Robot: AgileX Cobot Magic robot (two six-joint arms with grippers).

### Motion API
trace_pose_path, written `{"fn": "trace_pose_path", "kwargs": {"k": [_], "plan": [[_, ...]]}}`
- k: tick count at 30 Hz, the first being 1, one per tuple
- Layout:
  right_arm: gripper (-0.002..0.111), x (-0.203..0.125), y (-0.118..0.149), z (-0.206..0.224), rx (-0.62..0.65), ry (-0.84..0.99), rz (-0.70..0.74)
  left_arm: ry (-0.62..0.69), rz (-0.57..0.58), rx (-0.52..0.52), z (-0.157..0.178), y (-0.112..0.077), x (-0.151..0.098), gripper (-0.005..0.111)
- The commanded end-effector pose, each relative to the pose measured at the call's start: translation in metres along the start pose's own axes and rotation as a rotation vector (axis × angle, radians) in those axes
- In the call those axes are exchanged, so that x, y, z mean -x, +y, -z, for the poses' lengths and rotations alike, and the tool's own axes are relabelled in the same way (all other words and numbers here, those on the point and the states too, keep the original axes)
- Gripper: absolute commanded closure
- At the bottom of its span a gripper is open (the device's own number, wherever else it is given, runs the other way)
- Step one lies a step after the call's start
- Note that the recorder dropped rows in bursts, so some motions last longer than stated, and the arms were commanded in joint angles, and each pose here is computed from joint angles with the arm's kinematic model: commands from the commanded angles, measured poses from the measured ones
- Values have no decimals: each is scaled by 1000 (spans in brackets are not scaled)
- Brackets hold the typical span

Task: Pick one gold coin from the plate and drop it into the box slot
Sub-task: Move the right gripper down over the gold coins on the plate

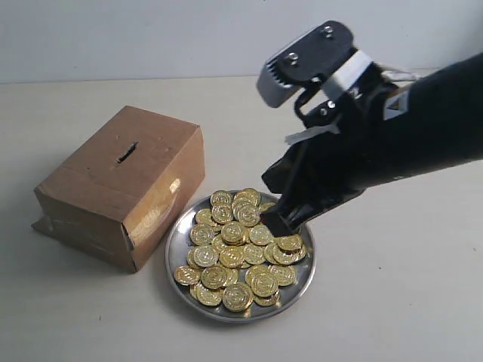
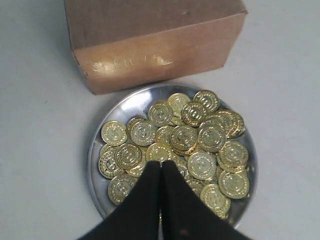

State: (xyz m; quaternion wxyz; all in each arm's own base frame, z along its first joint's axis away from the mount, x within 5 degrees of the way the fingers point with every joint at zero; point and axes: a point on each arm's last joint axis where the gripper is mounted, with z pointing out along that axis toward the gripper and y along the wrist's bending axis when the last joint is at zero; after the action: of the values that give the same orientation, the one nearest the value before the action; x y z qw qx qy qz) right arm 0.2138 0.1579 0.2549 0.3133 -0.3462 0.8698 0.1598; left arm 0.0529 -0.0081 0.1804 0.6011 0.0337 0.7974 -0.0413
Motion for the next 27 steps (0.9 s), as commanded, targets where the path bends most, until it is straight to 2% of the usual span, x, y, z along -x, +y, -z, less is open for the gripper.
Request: {"fn": "trace_pose_path", "kwargs": {"k": [1, 5, 9, 13, 21, 23, 27], "plan": [[108, 7, -4, -27, 10, 62, -3, -16, -2, 4, 0, 0, 1, 107], [108, 0, -6, -50, 31, 155, -9, -16, 0, 4, 0, 0, 1, 107], [108, -8, -5, -66, 99, 277, 105, -16, 0, 4, 0, 0, 1, 107], [108, -9, -7, -76, 121, 297, 207, -16, -1, 4, 0, 0, 1, 107], [108, -9, -10, -87, 98, 277, 140, -16, 1, 4, 0, 0, 1, 107], [103, -12, -10, -90, 106, 300, 148, -16, 1, 4, 0, 0, 1, 107], [84, -20, -10, -99, 135, 342, 216, -16, -1, 4, 0, 0, 1, 107]]}}
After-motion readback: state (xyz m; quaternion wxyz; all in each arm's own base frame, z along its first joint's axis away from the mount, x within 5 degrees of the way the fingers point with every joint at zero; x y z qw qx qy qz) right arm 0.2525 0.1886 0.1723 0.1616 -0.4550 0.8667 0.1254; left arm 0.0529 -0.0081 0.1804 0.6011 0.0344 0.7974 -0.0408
